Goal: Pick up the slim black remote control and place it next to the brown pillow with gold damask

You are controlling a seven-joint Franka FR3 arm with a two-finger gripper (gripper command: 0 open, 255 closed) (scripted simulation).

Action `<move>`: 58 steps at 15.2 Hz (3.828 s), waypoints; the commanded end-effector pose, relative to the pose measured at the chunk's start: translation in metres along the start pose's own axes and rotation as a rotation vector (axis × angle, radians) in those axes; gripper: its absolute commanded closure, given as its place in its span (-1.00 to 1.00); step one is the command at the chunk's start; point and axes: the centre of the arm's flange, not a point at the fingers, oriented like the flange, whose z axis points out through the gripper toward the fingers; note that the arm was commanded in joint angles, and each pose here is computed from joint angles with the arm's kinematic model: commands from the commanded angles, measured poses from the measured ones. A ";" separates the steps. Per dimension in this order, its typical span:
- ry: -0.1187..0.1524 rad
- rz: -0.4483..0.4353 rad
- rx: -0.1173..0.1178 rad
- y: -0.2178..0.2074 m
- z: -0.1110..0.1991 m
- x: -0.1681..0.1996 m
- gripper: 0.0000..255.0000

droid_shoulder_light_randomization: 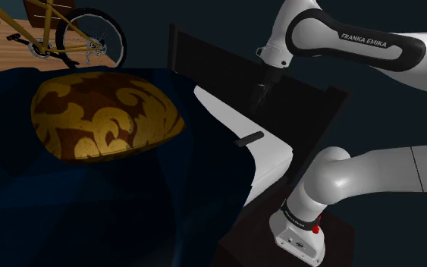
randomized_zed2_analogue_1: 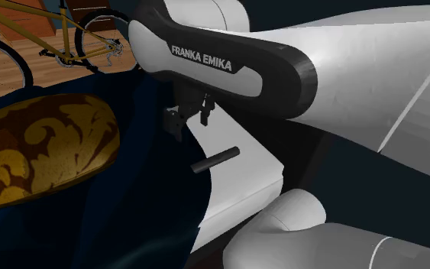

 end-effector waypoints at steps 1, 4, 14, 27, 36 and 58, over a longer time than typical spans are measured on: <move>0.000 0.000 0.000 0.000 0.000 0.000 -1.00; 0.005 -0.283 -0.013 0.015 0.034 -0.011 -1.00; 0.020 -1.195 -0.056 0.076 0.143 -0.010 -1.00; 0.020 -1.195 -0.056 0.078 0.183 -0.008 -1.00; 0.020 -1.195 -0.056 0.078 0.183 -0.008 1.00; 0.020 -1.195 -0.056 0.076 0.083 -0.004 1.00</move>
